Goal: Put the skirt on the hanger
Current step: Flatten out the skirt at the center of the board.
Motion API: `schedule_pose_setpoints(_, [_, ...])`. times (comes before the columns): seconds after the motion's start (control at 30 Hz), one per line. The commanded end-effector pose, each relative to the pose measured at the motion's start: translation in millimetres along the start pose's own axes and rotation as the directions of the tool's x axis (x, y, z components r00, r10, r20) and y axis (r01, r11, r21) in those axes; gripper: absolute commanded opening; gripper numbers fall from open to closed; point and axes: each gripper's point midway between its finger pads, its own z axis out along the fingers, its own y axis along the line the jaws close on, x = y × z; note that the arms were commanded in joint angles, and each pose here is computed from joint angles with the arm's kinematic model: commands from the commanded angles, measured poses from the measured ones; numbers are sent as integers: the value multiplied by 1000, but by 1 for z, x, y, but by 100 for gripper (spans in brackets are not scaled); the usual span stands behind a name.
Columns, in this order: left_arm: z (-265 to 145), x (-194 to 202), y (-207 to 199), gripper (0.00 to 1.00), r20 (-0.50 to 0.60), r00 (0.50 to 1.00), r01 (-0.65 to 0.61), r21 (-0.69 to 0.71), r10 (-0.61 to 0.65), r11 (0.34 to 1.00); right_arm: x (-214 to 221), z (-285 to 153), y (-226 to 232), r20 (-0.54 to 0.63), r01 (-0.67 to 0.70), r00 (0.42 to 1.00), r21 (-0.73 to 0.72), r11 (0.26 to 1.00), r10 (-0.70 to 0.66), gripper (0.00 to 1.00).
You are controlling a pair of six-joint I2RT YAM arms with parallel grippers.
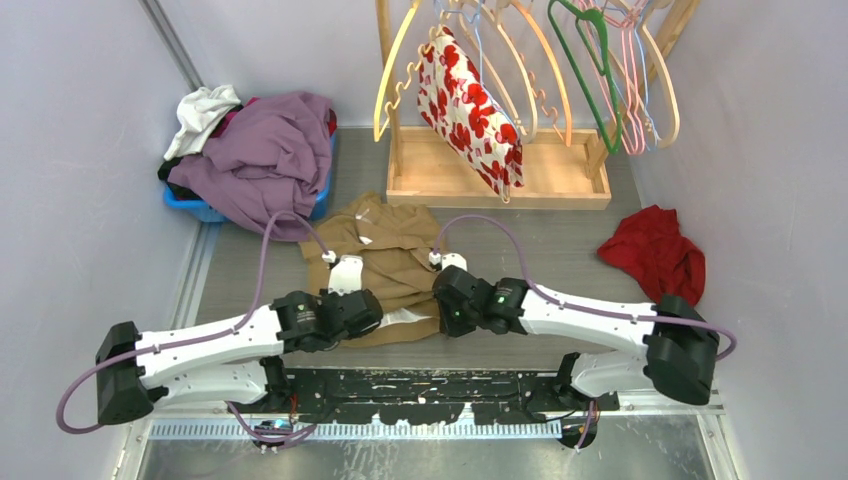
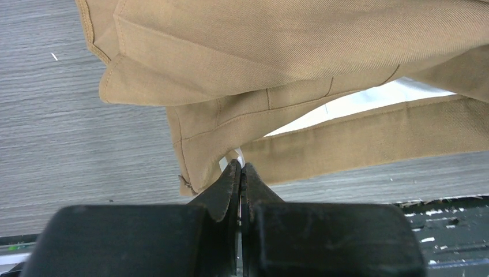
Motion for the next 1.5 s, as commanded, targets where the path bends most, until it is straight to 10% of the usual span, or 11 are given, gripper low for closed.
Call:
schedule_pose_setpoints(0.0, [-17,-14,-5,0,14,999,31,69,-32,997,-21,-30,18,68,-35,997,-77,996,40,1])
schedule_pose_setpoints(0.77, [-90,-76,-13,1,73,995,47,250,-67,967,-51,-132,28,239,-55,964,-240,969,114,1])
schedule_pose_setpoints(1.47, [-161,-278,-43,0,283,958,-66,376,-47,924,-201,-294,-15,625,-35,780,92,995,-30,1])
